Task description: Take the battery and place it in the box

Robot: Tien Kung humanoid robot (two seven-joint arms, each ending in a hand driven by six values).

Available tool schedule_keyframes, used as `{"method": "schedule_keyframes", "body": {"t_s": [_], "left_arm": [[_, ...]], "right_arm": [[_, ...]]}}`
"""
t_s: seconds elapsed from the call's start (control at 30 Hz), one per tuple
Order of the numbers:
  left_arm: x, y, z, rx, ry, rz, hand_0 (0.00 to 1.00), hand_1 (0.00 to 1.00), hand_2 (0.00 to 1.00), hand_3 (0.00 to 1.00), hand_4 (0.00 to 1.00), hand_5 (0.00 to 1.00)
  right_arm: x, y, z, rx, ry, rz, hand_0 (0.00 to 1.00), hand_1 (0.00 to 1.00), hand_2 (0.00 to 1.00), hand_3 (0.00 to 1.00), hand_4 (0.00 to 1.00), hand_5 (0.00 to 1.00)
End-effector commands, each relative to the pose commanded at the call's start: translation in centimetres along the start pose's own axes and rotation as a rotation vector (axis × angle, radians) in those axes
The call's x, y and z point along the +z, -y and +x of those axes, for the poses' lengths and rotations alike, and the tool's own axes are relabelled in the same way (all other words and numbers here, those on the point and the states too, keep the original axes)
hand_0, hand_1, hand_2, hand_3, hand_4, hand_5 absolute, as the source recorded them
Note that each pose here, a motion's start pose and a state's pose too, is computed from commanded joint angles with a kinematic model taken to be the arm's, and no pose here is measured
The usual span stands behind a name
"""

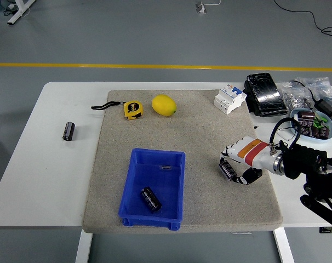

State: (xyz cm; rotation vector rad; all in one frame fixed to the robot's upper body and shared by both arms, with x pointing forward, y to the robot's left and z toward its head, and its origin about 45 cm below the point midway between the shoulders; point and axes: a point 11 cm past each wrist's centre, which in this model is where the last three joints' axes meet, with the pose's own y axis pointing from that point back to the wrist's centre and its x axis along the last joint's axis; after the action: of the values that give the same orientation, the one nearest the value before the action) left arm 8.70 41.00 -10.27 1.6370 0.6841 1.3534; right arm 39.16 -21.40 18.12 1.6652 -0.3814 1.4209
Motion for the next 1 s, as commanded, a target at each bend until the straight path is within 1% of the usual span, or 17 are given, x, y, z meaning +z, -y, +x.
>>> {"method": "schedule_keyframes", "body": {"t_s": [0.1,0.47,0.67,0.8,1.0], "left_arm": [[0.0,0.0,0.0,0.001,0.0,0.001,0.678,0.634,0.672,0.645,0.658,0.684],[0.3,0.0,0.2,0.002,-0.003,-0.007,0.678,0.633,0.672,0.645,0.657,0.685],[0.3,0.0,0.2,0.002,-0.005,-0.008,0.678,0.633,0.672,0.645,0.657,0.684],[0.3,0.0,0.2,0.001,-0.003,-0.008,0.678,0.633,0.672,0.645,0.657,0.684],[0.3,0.0,0.2,0.001,-0.003,-0.008,0.678,0.63,0.672,0.646,0.658,0.686]], "right_arm": [[-0.2,0.0,0.6,0.013,-0.002,0.007,0.517,0.59,0.724,0.6,0.746,0.159],[-1.1,-0.2,3.7,0.085,-0.012,0.029,0.517,0.578,0.725,0.584,0.733,0.154],[-1.8,-0.2,4.8,0.112,-0.011,0.047,0.52,0.575,0.724,0.581,0.729,0.154],[-2.4,-0.1,5.6,0.13,-0.011,0.06,0.52,0.575,0.724,0.581,0.729,0.154],[-3.8,-0.1,7.1,0.17,-0.019,0.096,0.52,0.573,0.724,0.579,0.729,0.155]]}}
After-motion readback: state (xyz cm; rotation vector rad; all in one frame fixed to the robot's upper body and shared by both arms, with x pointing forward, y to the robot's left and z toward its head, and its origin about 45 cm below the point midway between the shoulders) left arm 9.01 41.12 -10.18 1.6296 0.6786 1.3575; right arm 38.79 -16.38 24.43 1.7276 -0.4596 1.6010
